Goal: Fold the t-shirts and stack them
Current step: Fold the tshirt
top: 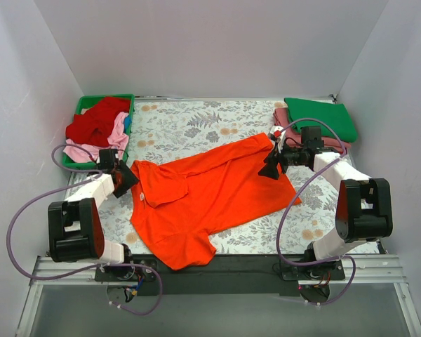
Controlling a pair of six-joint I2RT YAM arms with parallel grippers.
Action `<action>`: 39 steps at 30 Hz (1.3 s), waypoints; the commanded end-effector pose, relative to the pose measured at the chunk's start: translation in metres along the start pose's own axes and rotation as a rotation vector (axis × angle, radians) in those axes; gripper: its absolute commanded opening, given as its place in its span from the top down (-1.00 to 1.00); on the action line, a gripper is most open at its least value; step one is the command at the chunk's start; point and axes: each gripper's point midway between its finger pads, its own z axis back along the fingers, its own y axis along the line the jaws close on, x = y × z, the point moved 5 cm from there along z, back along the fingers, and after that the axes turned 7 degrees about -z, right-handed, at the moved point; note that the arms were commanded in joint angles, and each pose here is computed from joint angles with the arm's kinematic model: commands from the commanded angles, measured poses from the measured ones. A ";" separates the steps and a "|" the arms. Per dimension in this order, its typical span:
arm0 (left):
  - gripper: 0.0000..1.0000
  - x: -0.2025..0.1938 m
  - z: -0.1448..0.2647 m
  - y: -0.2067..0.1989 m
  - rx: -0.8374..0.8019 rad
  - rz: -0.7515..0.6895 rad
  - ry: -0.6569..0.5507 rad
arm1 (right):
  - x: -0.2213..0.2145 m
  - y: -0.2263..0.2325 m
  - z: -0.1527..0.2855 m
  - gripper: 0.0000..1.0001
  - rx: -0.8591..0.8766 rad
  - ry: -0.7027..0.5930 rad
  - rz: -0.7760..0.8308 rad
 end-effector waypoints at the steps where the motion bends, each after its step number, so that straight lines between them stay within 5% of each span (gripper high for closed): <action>1: 0.02 0.014 -0.004 0.000 0.022 -0.011 -0.024 | 0.007 0.001 0.001 -0.45 0.019 -0.016 0.017; 9: 0.35 0.009 -0.020 -0.003 0.004 -0.069 0.056 | 0.008 0.002 0.002 -0.46 0.021 -0.018 0.020; 16: 1.00 -0.003 -0.015 0.005 0.040 -0.068 0.087 | 0.009 0.002 0.004 -0.46 0.021 -0.025 0.022; 32: 1.00 0.004 0.031 0.028 0.146 0.088 -0.023 | 0.013 0.006 0.006 -0.46 0.034 -0.036 0.028; 35: 0.46 0.027 0.048 0.021 0.101 0.085 -0.119 | 0.012 0.005 0.006 -0.46 0.040 -0.035 0.021; 39: 0.20 0.047 0.051 -0.003 -0.045 0.045 -0.145 | 0.009 0.004 0.004 -0.46 0.046 -0.025 0.009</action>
